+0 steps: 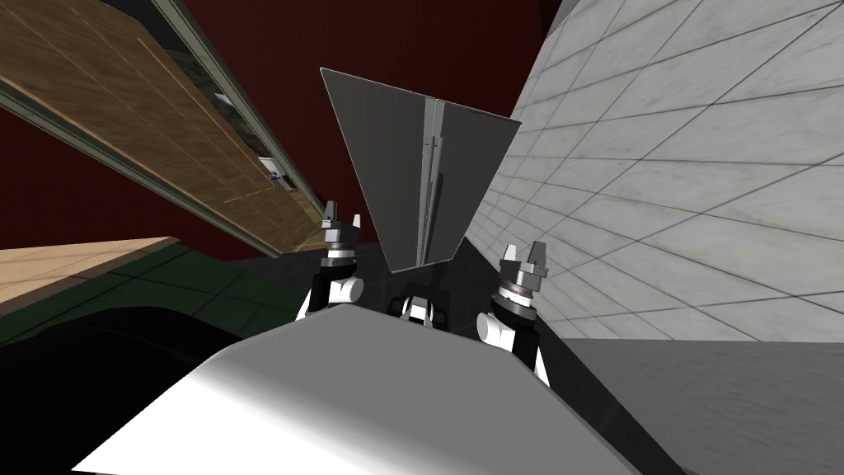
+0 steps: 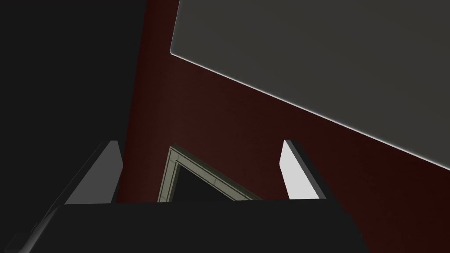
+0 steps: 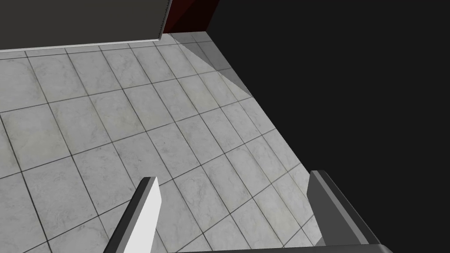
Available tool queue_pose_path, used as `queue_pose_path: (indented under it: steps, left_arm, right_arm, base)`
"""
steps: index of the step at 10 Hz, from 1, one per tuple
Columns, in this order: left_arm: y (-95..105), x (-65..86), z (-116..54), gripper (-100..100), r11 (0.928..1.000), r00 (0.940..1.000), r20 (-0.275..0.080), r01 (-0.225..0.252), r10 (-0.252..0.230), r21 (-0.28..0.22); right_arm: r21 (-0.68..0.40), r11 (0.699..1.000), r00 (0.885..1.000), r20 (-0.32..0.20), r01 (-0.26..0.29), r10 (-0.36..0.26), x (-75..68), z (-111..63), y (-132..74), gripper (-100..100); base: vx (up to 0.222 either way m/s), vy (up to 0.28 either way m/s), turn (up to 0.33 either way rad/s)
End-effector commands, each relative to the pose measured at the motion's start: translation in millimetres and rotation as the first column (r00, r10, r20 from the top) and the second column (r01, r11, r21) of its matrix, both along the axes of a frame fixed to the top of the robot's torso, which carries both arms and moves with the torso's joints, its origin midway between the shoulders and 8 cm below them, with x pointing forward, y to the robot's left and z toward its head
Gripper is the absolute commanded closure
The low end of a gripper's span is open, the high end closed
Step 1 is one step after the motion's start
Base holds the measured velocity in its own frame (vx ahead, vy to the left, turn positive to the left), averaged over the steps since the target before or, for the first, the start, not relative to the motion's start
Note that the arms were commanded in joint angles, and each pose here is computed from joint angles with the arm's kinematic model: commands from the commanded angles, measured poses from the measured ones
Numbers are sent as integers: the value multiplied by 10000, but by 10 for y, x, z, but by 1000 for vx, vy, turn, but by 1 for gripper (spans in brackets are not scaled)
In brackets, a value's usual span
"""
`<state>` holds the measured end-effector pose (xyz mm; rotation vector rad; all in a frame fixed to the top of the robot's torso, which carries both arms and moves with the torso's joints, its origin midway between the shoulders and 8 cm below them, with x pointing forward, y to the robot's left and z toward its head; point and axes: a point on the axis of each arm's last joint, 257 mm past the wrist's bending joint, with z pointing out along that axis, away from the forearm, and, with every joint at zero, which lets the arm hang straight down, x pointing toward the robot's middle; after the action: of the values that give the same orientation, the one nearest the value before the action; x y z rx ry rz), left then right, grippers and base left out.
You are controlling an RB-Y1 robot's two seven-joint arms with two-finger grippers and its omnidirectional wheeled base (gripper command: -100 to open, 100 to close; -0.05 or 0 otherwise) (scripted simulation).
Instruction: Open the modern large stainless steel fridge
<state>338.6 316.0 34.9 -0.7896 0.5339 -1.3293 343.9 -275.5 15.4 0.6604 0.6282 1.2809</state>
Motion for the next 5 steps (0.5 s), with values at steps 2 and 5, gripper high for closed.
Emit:
queue_pose_path:
  steps: [2, 5]
  left_arm:
    - [-109, 116, 60, -100, 9962, 9990, -178, 414, -401, 765]
    - [-209, 336, 182, -100, 9834, 9968, -406, 740, -682, 1654]
  right_arm:
    - [2, 10000, 10000, -6, 0, 0, 1, -3, 0, 0]
    - [2, 10000, 10000, -7, 0, 0, 1, -3, 0, 0]
  base:
    - [-24, -3, -49]
    - [-32, -4, -103]
